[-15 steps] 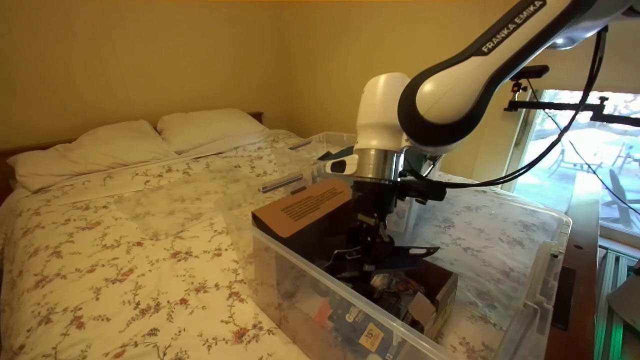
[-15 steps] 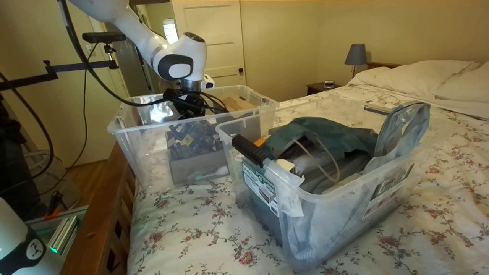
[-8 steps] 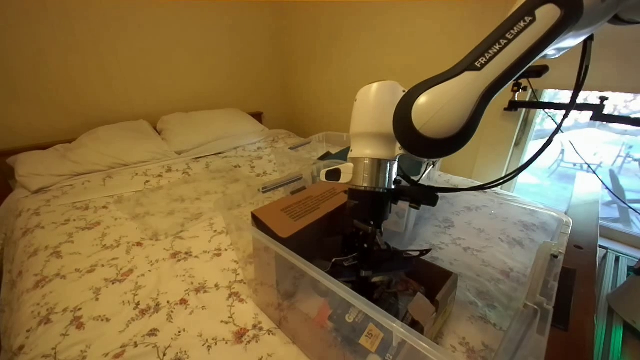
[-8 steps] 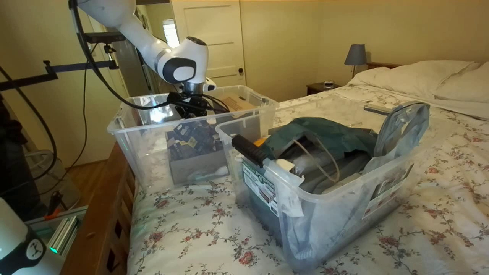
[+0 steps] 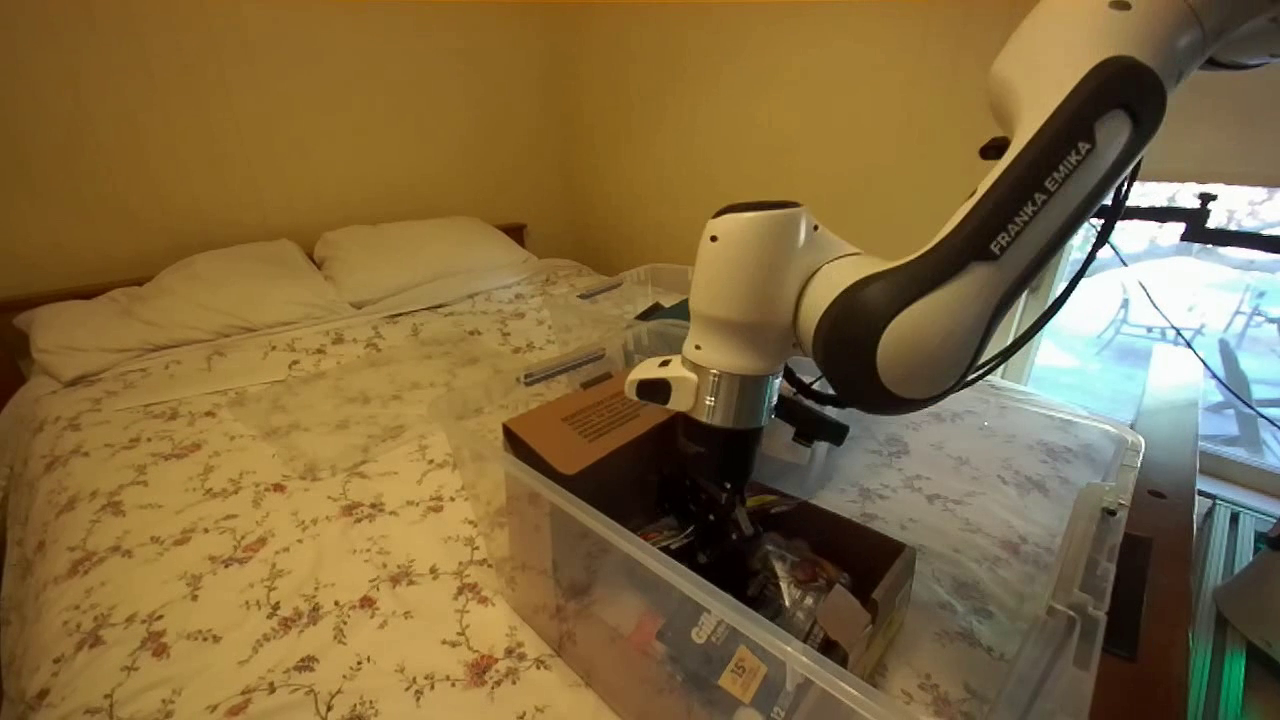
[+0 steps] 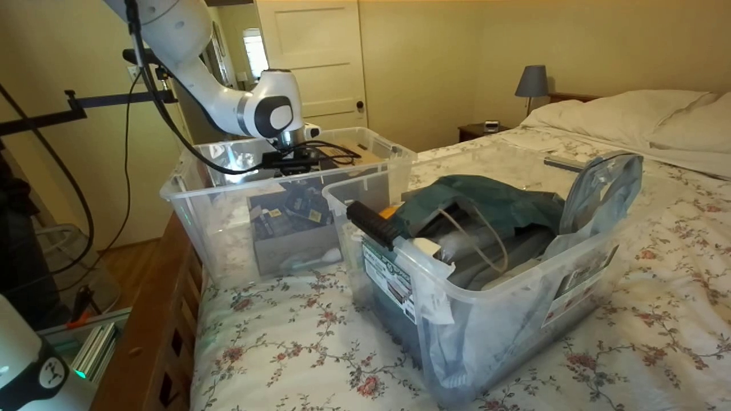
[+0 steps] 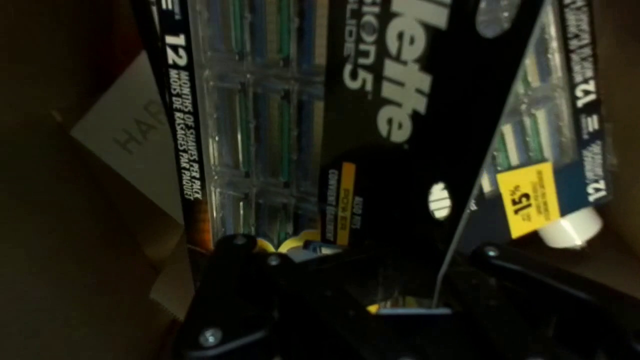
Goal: Transfer one packet to the storage box on the left
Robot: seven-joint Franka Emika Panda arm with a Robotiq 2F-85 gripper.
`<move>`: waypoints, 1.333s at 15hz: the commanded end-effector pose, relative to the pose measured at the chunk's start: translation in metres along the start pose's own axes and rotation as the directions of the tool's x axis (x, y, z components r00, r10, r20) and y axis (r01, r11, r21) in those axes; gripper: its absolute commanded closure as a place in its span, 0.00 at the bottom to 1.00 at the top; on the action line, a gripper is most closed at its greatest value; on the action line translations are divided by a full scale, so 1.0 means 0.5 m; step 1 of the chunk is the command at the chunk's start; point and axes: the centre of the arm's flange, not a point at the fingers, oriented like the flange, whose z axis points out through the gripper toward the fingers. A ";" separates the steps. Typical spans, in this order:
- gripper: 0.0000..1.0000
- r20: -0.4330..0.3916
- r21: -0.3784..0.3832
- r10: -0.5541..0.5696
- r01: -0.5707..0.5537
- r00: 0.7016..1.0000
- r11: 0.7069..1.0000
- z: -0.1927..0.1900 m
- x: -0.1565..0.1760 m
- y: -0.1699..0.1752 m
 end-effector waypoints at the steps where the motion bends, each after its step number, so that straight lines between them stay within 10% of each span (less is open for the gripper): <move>1: 0.73 0.061 -0.057 -0.004 0.007 0.998 0.998 0.034 0.037 0.024; 9: 0.19 -0.037 0.327 0.245 -0.220 0.969 0.919 -0.180 0.019 0.020; 12: 0.00 -0.105 0.305 0.410 -0.363 0.906 0.880 -0.262 0.012 0.052; 18: 0.00 -0.256 0.178 0.602 -0.575 0.757 0.799 -0.368 -0.033 0.155; 19: 0.00 -0.228 0.211 0.548 -0.509 0.805 0.835 -0.358 -0.017 0.154; 20: 0.00 -0.245 0.201 0.570 -0.534 0.784 0.821 -0.368 -0.025 0.169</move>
